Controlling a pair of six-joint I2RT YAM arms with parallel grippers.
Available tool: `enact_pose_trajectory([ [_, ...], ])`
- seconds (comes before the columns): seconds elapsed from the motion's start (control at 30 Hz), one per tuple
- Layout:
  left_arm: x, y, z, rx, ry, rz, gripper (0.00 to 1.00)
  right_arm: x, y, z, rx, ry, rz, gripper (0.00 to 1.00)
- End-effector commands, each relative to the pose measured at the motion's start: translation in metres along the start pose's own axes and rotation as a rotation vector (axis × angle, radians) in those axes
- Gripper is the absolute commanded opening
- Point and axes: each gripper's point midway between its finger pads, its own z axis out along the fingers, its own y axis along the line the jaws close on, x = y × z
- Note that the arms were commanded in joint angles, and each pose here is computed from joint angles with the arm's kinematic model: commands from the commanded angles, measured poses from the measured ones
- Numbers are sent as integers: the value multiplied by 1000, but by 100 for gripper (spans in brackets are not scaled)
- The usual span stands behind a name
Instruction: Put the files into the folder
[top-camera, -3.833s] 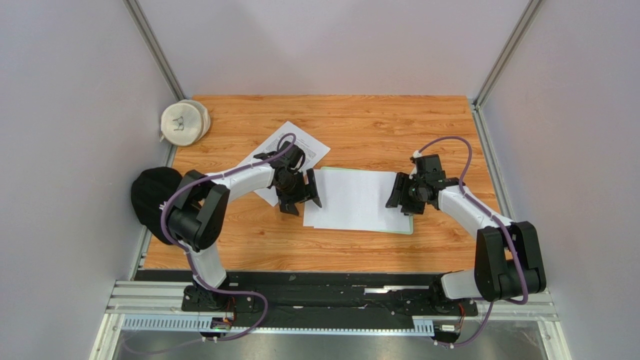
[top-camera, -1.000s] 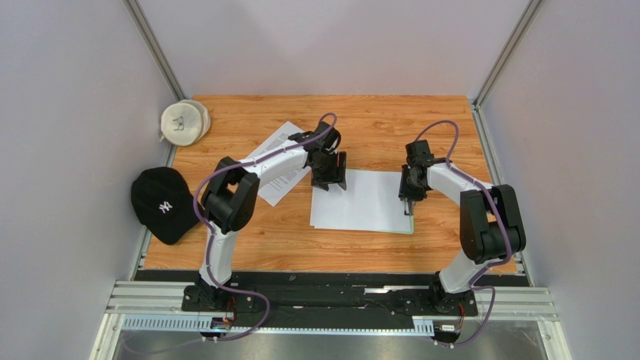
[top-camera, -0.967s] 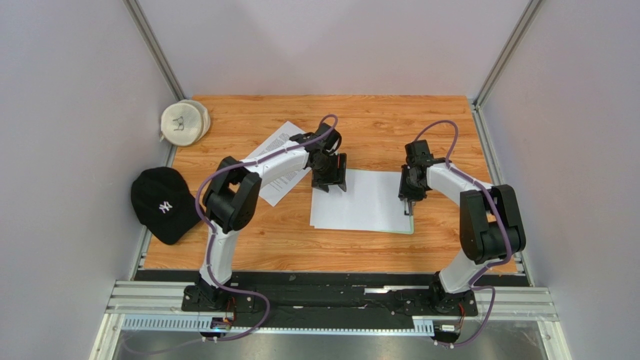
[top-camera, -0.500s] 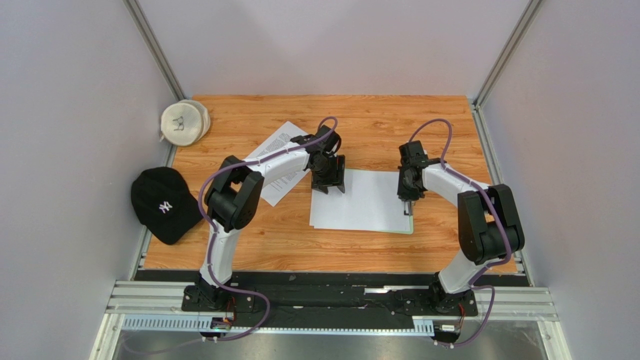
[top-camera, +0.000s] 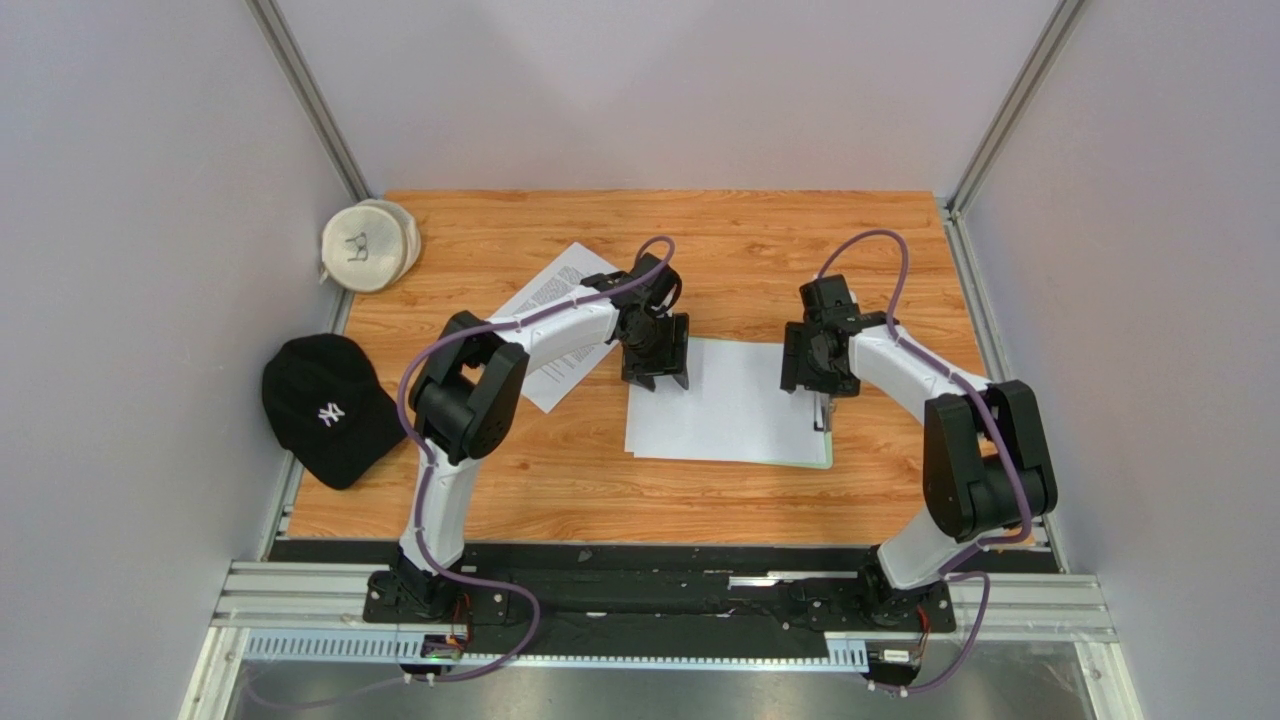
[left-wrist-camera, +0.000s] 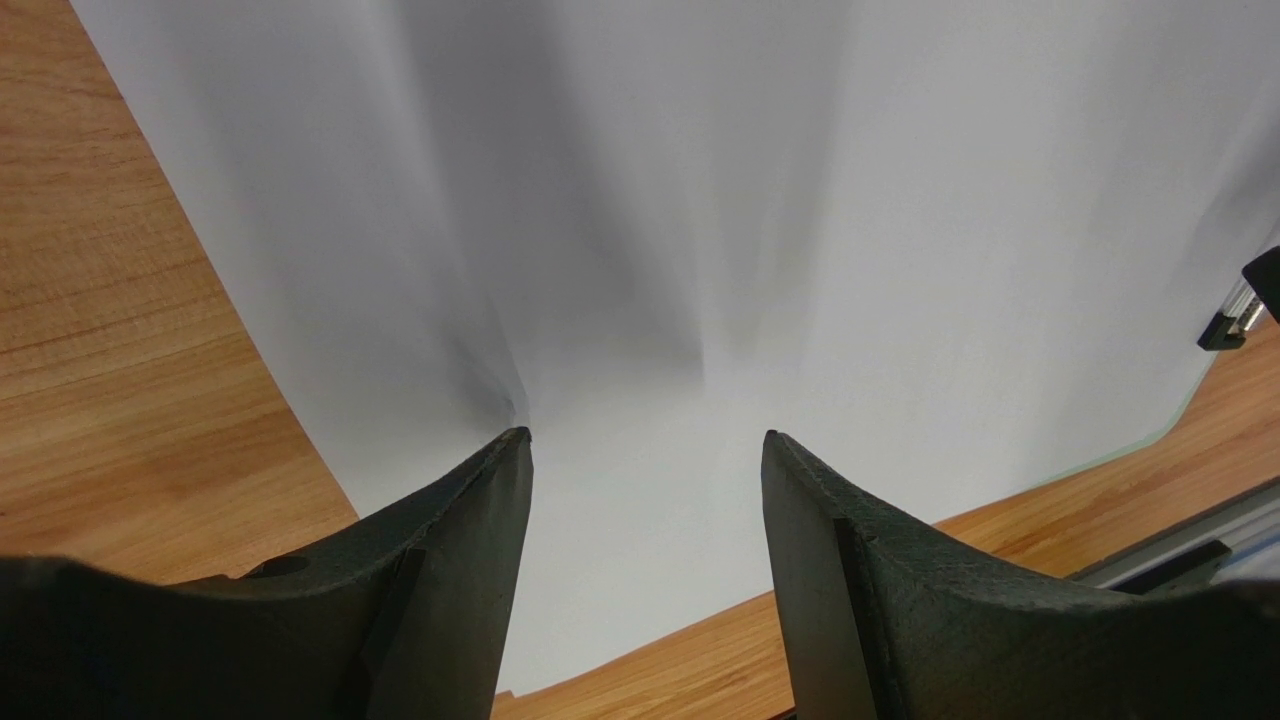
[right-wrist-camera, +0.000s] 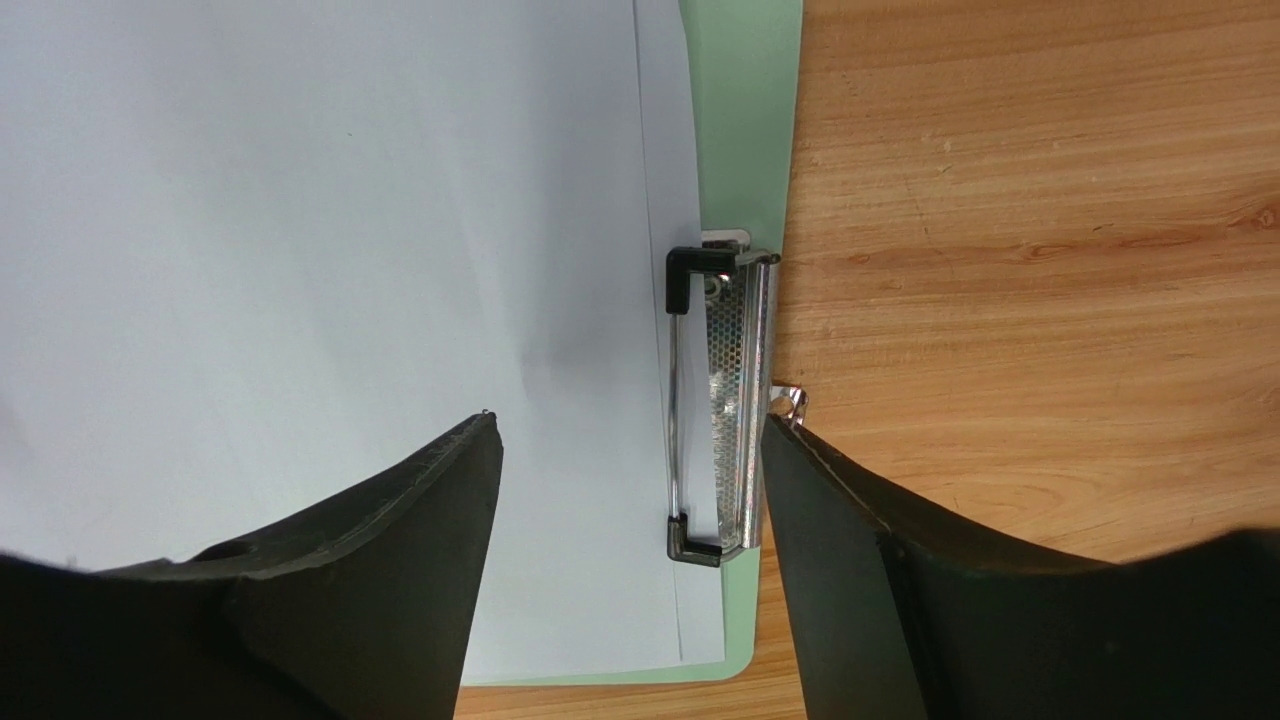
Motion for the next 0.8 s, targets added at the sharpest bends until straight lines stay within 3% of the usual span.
enact_pose_trajectory([
  [0.0, -3, -8, -6, 22, -17, 18, 66, -22, 5, -5, -12, -53, -14, 65],
  [0.03, -3, -9, -6, 22, -16, 21, 66, -22, 5, -5, -7, -53, -16, 55],
  [0.1, -3, -8, -7, 21, -16, 19, 66, -23, 1, -2, 13, -52, -25, 52],
  [0.27, -2, -8, -7, 21, -13, 22, 66, -20, -5, 3, 32, -40, -31, 62],
  [0.67, 1, -4, -2, 13, 1, 28, 66, -6, -16, 14, -6, -10, 20, 61],
  [0.77, 2, -4, -2, 8, 1, 33, 66, -2, -19, 18, -25, 1, 39, 55],
])
